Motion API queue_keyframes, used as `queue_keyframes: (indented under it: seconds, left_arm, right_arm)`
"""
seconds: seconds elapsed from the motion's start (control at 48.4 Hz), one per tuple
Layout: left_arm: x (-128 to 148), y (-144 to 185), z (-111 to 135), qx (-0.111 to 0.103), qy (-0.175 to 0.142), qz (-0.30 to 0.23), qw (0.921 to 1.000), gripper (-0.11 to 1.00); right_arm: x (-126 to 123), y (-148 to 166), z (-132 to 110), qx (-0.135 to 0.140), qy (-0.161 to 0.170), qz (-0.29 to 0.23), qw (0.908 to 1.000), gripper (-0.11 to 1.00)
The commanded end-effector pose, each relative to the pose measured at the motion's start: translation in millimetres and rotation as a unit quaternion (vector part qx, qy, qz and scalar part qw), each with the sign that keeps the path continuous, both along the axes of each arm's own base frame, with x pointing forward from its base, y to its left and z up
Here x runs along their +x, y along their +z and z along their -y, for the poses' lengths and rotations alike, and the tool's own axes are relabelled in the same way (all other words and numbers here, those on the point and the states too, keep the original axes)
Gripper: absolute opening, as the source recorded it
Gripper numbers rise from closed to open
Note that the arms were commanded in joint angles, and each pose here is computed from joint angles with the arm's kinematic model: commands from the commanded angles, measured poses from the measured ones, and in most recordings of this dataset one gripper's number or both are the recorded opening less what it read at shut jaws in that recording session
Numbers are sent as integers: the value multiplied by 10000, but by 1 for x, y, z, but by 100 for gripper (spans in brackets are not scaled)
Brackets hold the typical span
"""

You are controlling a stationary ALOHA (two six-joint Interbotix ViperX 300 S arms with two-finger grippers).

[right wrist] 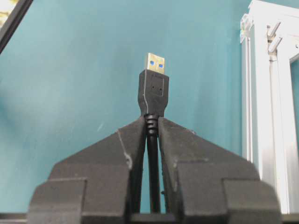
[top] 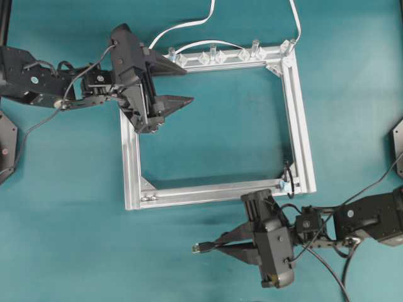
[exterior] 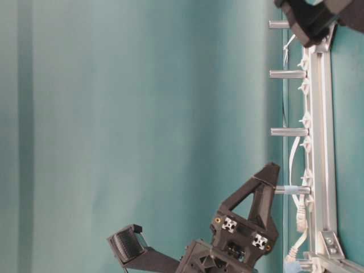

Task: Insert the wire through the string loop located on the right side.
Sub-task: 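Lift the cable and carry it right toward the zip-tie loop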

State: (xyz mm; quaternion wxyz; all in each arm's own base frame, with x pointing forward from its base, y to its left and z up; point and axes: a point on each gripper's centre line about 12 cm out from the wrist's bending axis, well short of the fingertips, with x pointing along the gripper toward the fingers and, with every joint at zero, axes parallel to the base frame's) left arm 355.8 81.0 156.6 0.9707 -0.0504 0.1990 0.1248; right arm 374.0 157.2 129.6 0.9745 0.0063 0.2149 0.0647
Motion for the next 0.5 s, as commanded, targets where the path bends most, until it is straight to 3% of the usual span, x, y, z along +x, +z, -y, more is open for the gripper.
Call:
queue_keyframes:
  seconds: [0.0, 0.476]
  left_arm:
    - [1, 12, 0, 37, -12, 181, 9998, 75]
    - [2, 12, 1, 36, -20, 181, 9998, 75]
  right_arm:
    - [2, 15, 1, 86, -32, 182, 9998, 12]
    - [2, 12, 2, 92, -3, 63, 9999, 12]
